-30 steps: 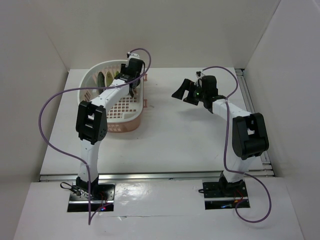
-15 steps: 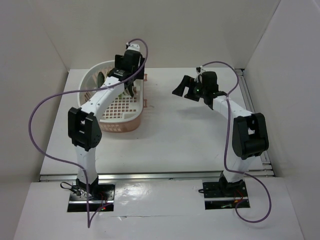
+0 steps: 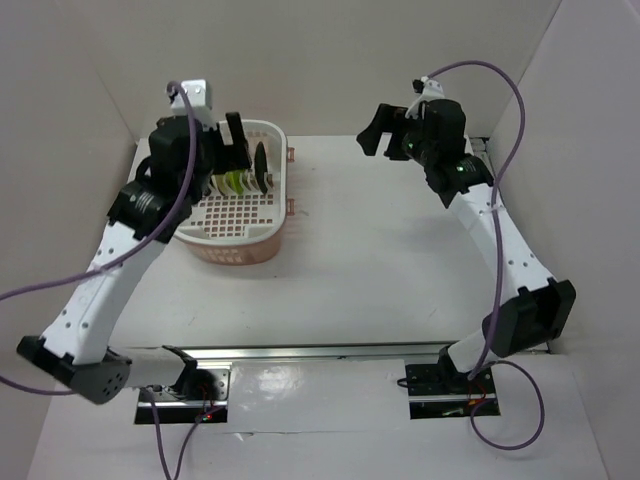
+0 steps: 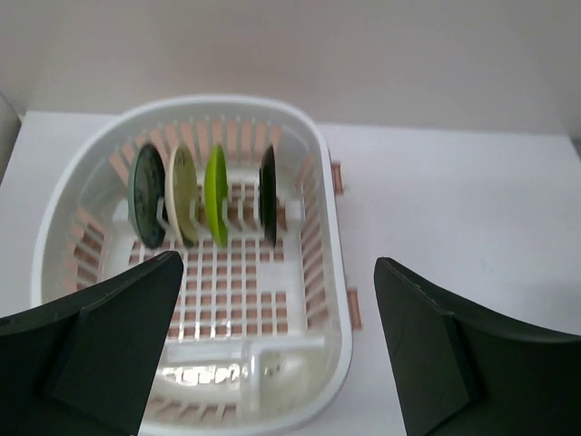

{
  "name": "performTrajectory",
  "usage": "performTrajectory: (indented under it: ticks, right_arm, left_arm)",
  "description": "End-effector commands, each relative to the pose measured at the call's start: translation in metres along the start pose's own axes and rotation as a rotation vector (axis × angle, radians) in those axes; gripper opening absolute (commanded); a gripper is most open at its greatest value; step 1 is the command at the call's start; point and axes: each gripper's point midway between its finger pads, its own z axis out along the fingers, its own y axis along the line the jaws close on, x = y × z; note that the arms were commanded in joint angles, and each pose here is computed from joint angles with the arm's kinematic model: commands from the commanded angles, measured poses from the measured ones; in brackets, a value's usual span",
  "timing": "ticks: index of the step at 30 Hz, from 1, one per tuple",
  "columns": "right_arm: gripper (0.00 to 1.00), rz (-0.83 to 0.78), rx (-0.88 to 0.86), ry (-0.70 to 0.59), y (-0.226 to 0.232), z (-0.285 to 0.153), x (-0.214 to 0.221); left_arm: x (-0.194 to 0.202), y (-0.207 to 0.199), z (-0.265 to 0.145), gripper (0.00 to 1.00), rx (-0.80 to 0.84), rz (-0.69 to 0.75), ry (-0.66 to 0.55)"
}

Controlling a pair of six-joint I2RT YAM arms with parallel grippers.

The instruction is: Load the plates into the dish rack

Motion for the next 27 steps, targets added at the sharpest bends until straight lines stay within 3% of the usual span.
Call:
performTrajectory:
  ticks: [1,3,4,6,12,16,27]
  right_arm:
    - [1.0,-0.08,0.069,-0.044,0.018,-0.044,-0.032]
    - [1.0,-0.107,0.106,-0.016,0.023,-0.071,-0.031]
    - [1.0,-0.112,0.124,-0.013,0.024,-0.08,-0.028]
    - [1.0,-0.136,0.146,-0.076,0.032,-0.122,-0.035]
    - [1.0,-0.085,0.178,-0.161,0.019,-0.206,-0.007]
    - [1.0,-0.073,0.215,-0.068,0.004,-0.225,0.027]
    - [1.0,-0.066,0.228,-0.019,-0.014,-0.268,0.068]
  left_arm:
    - [0.036,0.004,-0.032,1.0,0.018,-0.02,0.091]
    - [0.053,0.008,-0.052,1.0,0.036,-0.045,0.144]
    - [0.047,0.017,-0.072,1.0,0.046,-0.06,0.112]
    - [0.066,0.021,-0.089,1.0,0.076,-0.064,0.145]
    - [0.067,0.058,-0.155,1.0,0.098,-0.082,0.046]
    - [0.066,0.081,-0.187,1.0,0.066,-0.082,0.036]
    - [0.087,0.107,-0.23,1.0,0.061,-0.137,0.05]
